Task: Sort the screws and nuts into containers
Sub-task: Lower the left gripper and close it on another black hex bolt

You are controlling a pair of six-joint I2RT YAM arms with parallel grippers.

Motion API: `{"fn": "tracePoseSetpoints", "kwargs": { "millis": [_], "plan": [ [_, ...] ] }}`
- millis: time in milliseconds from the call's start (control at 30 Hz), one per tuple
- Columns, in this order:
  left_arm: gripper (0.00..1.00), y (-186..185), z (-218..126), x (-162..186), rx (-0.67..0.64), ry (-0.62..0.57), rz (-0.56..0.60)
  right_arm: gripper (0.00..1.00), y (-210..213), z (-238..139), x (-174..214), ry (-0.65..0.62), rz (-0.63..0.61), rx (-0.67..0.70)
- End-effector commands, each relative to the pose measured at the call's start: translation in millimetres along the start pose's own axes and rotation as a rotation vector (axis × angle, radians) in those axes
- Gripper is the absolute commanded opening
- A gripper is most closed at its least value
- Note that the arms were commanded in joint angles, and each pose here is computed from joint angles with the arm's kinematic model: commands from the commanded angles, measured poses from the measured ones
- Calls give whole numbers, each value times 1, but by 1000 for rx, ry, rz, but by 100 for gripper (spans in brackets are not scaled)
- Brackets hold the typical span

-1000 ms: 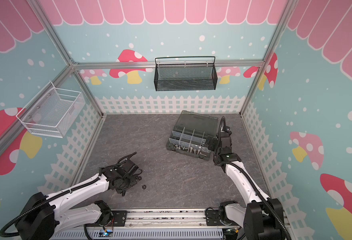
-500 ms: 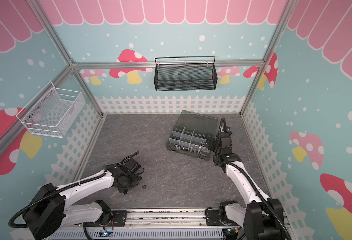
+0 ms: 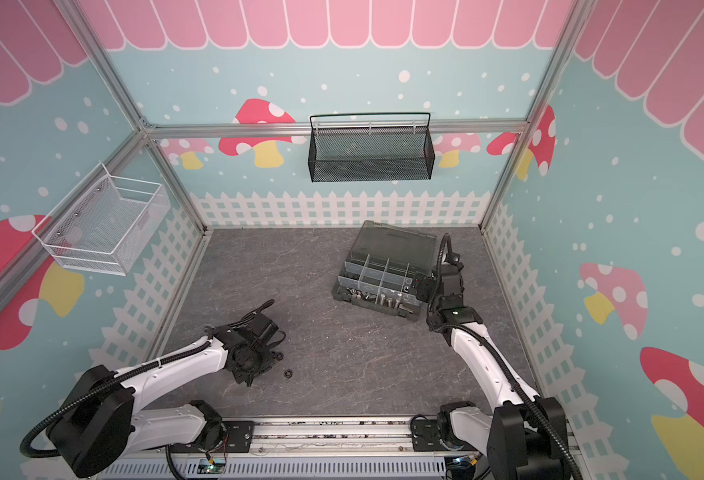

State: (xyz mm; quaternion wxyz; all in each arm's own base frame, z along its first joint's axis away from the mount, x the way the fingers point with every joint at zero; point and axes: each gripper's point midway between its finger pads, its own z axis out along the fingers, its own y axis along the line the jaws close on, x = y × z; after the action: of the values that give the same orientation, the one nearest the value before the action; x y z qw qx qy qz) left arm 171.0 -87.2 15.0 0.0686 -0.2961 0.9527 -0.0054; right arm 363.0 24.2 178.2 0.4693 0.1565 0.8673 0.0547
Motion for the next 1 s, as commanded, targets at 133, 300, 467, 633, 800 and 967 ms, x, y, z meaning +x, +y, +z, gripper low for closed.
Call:
{"fn": "tracePoseSetpoints", "kwargs": {
  "millis": [133,300,467,633,800,967],
  "plan": [
    [23,2,-4,-2,6,-9,-18,98,-4,2,1,0,17,18],
    [13,-6,-12,-11,32,-51,-10,98,-3,1,-2,-8,19,14],
    [8,-14,-25,-24,66,-98,11,98,-3,-2,-4,-16,17,14],
    [7,-30,-50,-46,116,-189,42,98,-3,-3,-3,-12,17,12],
    [7,-66,-82,-80,170,-314,123,98,-1,-2,0,-4,22,-2],
    [6,-121,-109,-111,293,-420,169,98,6,2,4,24,8,-33]
  ]
}}
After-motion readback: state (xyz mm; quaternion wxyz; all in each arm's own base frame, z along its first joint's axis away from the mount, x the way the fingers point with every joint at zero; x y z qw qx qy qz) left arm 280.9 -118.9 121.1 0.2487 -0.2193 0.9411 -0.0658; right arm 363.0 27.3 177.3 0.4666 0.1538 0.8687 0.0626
